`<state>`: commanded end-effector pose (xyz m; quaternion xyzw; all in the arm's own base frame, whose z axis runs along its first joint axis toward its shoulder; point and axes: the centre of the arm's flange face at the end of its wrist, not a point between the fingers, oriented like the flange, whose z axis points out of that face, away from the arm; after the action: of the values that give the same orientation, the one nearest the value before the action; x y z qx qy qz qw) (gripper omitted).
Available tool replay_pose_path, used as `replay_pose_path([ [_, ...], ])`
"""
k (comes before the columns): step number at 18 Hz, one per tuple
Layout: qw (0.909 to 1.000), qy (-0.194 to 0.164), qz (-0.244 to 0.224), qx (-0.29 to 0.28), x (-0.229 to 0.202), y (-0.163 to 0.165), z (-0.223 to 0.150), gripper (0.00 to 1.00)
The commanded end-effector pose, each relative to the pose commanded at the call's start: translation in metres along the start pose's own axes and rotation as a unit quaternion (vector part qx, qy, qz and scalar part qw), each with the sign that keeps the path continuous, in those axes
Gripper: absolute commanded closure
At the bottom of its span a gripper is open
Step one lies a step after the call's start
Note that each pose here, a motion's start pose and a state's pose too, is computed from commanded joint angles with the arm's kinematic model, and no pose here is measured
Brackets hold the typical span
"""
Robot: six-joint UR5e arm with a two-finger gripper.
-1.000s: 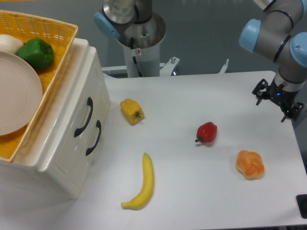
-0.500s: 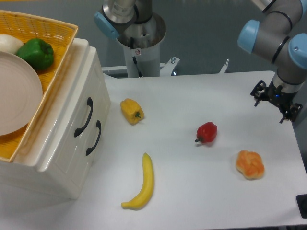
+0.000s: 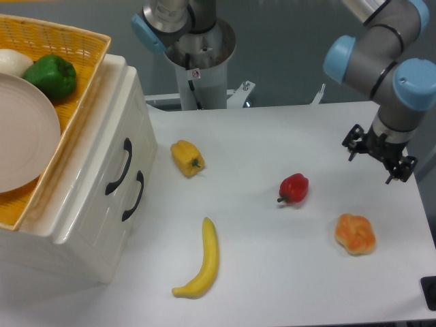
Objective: Slide open the top white drawer
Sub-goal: 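Move the gripper across the table toward the upper drawer's black handle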
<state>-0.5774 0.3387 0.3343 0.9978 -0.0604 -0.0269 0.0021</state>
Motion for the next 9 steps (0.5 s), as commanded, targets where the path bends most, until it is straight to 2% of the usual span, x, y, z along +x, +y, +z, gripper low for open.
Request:
replay_pose_path([
  [2, 0.9996, 0.017, -0.024, 0.001, 0.008, -0.005, -0.006, 0.0],
  [4, 0.9965, 0.027, -0.079, 0.002, 0.022, -0.019, -0.014, 0.0],
  [9, 0.9895, 0.017, -0.143, -0.002, 0.068, -0.069, -0.037, 0.0],
])
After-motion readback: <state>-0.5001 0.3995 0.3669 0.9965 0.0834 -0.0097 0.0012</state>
